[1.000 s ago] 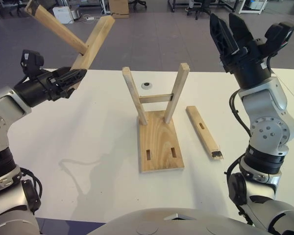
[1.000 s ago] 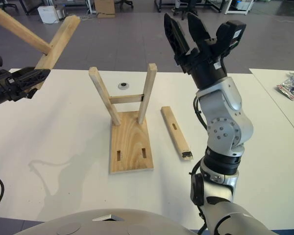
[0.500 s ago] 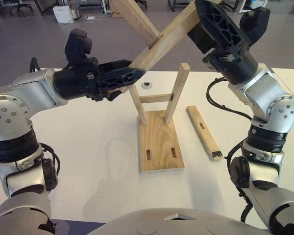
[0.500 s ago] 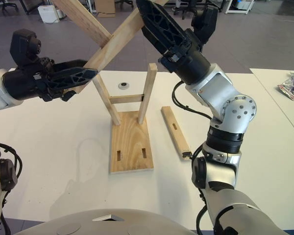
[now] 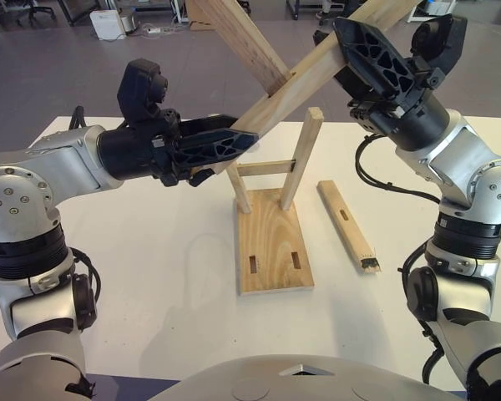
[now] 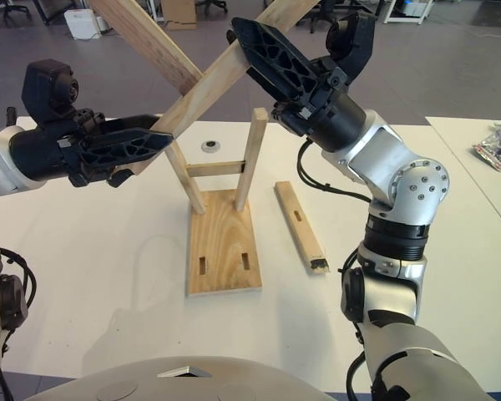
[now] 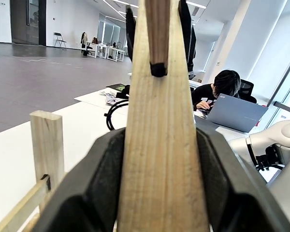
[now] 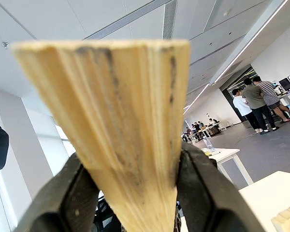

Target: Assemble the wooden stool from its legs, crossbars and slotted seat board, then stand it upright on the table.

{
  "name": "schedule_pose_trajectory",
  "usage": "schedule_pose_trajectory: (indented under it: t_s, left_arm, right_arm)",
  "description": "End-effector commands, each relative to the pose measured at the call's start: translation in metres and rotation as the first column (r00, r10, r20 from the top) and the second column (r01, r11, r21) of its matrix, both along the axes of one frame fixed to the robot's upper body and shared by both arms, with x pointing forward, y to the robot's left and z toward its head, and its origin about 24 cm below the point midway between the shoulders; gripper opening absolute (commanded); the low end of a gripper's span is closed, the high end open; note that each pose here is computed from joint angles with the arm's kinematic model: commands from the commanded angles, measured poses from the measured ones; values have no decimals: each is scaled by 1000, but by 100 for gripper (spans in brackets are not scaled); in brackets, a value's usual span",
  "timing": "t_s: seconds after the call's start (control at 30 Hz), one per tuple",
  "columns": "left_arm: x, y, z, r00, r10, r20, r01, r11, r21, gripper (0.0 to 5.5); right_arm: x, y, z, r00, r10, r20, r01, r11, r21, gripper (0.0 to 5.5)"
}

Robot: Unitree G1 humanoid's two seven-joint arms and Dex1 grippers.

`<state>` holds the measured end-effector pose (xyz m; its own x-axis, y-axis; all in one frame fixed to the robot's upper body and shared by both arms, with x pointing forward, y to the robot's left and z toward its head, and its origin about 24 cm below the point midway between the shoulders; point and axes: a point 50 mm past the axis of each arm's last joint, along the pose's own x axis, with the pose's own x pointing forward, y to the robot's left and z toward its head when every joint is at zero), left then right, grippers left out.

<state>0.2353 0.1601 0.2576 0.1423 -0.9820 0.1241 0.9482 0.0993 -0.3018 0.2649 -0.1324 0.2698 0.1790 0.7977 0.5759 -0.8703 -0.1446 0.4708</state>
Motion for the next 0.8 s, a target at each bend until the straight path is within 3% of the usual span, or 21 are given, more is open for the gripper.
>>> schedule_pose_trajectory:
  t_s: [0.03,0.07,0.23,0.3,0.4,0.6,0.8]
  left_arm:
    - [-1,7,-3,999,1,-37,-3,999,-43,203]
    - [3,9,-8,997,50,-56,-53,997,-54,203]
    - [1,20,-45,968,171,-186,-187,980,-71,319]
    - [-14,28,-80,933,226,-280,-239,971,-13,323]
    - [-28,51,-123,830,449,-331,-450,889,79,323]
    - [-26,70,-161,658,717,-228,-677,697,236,323]
    - [-15,61,-173,562,824,-71,-791,560,245,323]
  right_arm:
    - [-6,-1,4,999,37,31,-37,999,9,216]
    - [-5,-2,5,999,25,35,-25,1000,5,216]
    - [8,-17,10,991,-120,54,123,991,-57,214]
    - [8,-27,2,980,-165,109,183,966,-183,212]
    - [-3,-38,-24,976,-107,189,179,889,-422,209]
    - [-12,-40,-52,950,77,304,122,802,-585,209]
    - [-12,-38,-74,925,175,337,99,746,-658,209]
